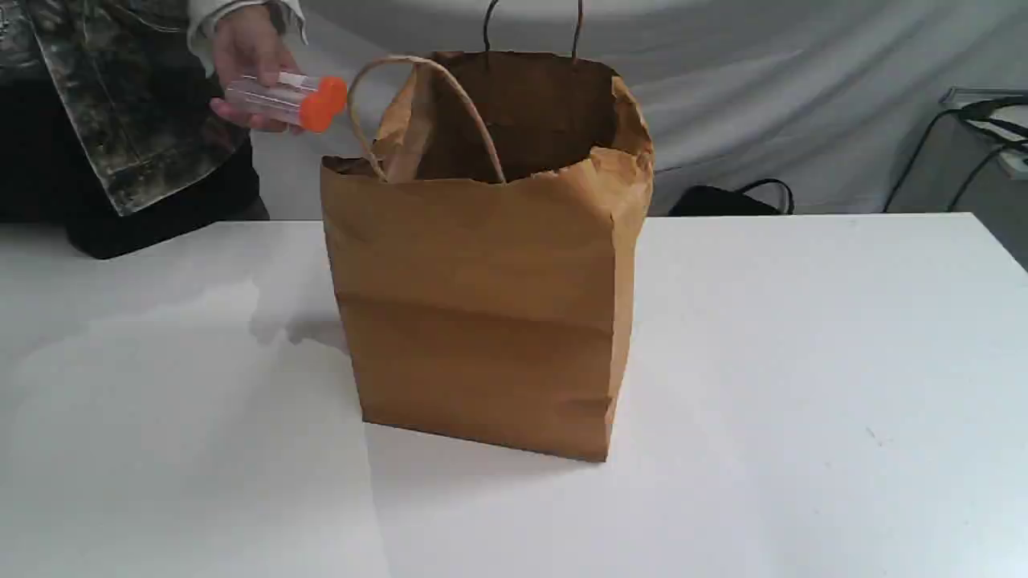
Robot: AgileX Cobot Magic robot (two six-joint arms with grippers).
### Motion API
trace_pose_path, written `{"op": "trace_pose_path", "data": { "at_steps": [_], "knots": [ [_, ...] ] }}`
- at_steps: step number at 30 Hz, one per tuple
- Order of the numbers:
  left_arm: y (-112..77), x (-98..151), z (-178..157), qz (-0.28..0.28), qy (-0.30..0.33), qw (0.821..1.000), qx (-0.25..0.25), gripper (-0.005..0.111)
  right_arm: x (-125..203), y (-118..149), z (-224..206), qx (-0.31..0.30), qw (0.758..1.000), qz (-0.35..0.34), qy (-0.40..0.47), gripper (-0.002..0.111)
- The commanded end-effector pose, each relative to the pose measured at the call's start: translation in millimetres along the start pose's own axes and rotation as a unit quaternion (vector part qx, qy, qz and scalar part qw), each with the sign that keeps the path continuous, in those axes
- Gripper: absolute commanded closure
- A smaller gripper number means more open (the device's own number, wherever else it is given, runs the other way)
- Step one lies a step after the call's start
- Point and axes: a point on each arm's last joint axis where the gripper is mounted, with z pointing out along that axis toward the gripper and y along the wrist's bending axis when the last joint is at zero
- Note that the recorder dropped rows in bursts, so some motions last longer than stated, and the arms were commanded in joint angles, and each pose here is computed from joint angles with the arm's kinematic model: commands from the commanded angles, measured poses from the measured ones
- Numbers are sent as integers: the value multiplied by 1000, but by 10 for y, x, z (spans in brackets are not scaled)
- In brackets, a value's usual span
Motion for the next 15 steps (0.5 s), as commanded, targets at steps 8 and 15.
{"op": "trace_pose_path", "data": {
  "at_steps": [8,15],
  "knots": [
    [-255,-428,-160,88,-263,953,123,107,23,-11,-5,5,1000,-3,8,108],
    [-193,-533,-135,137,-287,946,59,107,24,-12,-5,5,1000,7,9,108]
  ]
}}
